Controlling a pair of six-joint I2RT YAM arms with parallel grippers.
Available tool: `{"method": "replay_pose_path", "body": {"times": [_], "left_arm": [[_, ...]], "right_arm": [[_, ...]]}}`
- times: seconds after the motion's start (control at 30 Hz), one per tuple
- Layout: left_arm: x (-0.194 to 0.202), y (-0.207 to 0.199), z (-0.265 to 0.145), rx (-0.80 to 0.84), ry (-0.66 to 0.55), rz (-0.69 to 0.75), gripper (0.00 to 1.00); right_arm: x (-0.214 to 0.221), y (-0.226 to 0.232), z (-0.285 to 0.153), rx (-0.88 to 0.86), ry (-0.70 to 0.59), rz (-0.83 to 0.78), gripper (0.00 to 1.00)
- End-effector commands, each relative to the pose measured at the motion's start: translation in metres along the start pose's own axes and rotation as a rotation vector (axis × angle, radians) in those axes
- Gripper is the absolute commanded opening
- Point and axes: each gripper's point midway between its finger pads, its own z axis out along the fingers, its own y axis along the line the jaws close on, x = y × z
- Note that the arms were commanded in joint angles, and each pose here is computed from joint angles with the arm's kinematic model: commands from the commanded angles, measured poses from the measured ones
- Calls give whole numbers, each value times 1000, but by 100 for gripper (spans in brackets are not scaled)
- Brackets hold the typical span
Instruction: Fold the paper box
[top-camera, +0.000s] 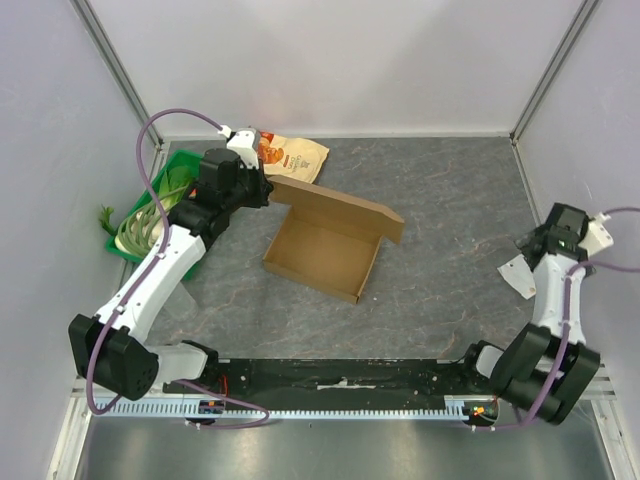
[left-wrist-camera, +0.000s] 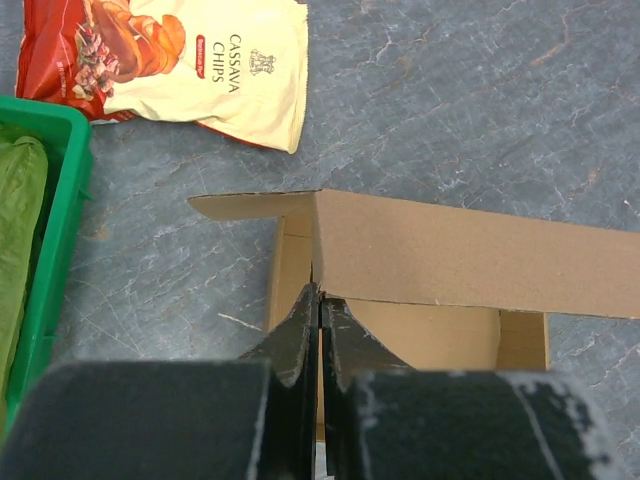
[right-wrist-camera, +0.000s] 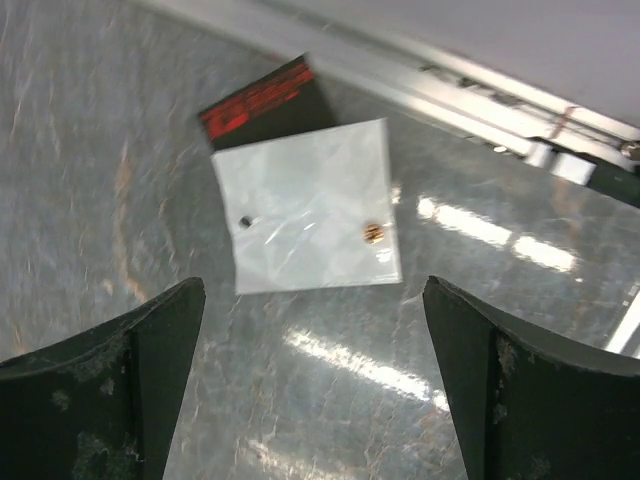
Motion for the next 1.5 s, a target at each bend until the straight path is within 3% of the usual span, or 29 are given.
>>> {"method": "replay_pose_path", "body": {"times": [0.0,0.07,0.1,0.13,0.37,0.6,0.7,0.8,0.87,0.9,0.97,1.0,1.03,1.07,1.1,1.23,1.4,1.47], "left_arm": [[-9,-12,-2,44,3,-62,2],[-11,-16,-1,57,8,-77,2],[-10,-17,0,62,13,-79,2],[-10,-17,1,62,14,-80,2],[-10,-15,-2,54,6,-73,2],[-7,-19,-3,79,16,-71,2],[-5,-16,-4,66,15,-70,2],[-5,-15,-4,58,15,-68,2],[-5,-15,-3,57,14,-71,2],[-4,-15,-2,57,16,-70,2],[-2,-14,-1,55,22,-72,2],[-3,-14,-1,54,21,-72,2],[-1,-14,0,53,26,-71,2],[-2,-13,0,50,24,-70,2],[-1,-12,1,46,26,-69,2],[-2,-11,1,35,22,-70,2],[-2,-12,5,40,31,-82,2],[-2,-11,4,34,30,-82,2]], "right_arm": [[-23,-20,6,-25,-107,201,98],[-19,-13,17,-111,-72,201,98],[5,-4,21,-218,14,214,98],[-9,-5,25,-266,-52,260,98],[37,-14,53,-318,-21,328,96],[48,-5,61,-483,-67,429,85],[47,-5,62,-519,-85,479,71],[42,-3,64,-538,-102,465,49],[38,-2,67,-534,-111,442,23],[40,-4,71,-520,-95,428,3],[28,14,67,-571,-114,319,0],[37,23,66,-576,-60,254,0],[15,41,54,-601,-99,184,0],[24,66,40,-632,-96,62,0],[25,69,27,-603,-98,22,0],[2,124,-55,-758,-186,-171,0],[-4,192,-197,-1196,-237,-335,0],[-1,212,-275,-1403,-280,-409,0]]}}
